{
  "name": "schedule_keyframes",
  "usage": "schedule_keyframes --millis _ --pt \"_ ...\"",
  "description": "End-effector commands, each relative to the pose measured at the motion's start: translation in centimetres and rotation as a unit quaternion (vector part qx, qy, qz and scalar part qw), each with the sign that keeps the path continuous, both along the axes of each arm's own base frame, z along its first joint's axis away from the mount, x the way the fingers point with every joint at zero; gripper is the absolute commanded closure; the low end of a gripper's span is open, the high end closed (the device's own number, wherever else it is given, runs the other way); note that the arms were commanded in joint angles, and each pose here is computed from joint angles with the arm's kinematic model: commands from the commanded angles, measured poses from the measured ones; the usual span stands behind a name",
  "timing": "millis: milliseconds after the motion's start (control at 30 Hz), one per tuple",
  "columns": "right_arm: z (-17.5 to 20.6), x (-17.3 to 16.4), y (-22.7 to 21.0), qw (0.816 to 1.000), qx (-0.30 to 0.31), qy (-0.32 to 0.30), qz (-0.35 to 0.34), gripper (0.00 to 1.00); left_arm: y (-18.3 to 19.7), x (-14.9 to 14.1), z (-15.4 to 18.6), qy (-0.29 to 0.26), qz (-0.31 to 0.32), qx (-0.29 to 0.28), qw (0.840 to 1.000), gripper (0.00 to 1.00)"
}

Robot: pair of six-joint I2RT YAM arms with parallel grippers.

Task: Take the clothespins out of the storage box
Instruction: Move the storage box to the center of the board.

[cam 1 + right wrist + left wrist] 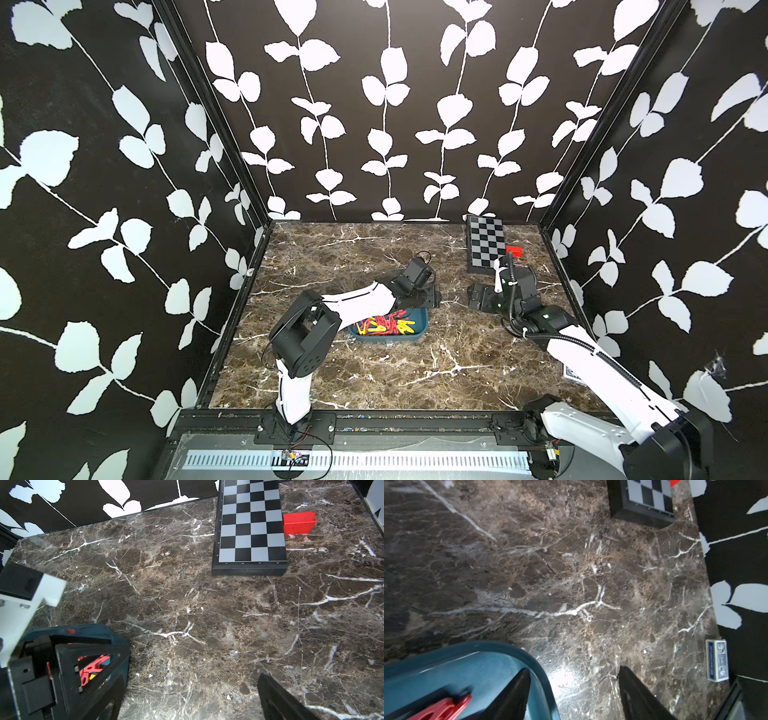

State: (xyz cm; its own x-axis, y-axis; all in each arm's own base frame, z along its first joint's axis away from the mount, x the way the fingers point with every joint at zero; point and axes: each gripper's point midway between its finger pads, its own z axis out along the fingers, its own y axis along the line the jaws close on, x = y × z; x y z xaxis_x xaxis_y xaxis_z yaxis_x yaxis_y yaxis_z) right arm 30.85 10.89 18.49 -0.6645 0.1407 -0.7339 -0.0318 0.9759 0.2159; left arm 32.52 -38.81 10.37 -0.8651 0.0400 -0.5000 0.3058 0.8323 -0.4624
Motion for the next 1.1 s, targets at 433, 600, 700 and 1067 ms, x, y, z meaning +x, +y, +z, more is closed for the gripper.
schedule_keyframes --millis 433,600,700,1067 --pt "-1.0 1.0 3.9 0.998 -0.010 0.047 0.044 0.01 12.2 -0.4 7.8 -0.069 0.066 0.069 0.993 0.01" --pt "-2.3 1.3 7.1 0.995 -0.030 0.069 0.065 0.01 18.7 -0.9 8.2 -0.078 0.101 0.119 0.985 0.01" --pt "-3.3 1.0 9.1 0.993 -0.046 0.080 0.077 0.05 21.6 -1.6 8.3 -0.086 0.117 0.155 0.977 0.01" --pt "-8.5 1.7 14.9 0.987 -0.057 0.126 0.079 0.38 25.4 -4.2 7.9 -0.103 0.136 0.173 0.970 0.01"
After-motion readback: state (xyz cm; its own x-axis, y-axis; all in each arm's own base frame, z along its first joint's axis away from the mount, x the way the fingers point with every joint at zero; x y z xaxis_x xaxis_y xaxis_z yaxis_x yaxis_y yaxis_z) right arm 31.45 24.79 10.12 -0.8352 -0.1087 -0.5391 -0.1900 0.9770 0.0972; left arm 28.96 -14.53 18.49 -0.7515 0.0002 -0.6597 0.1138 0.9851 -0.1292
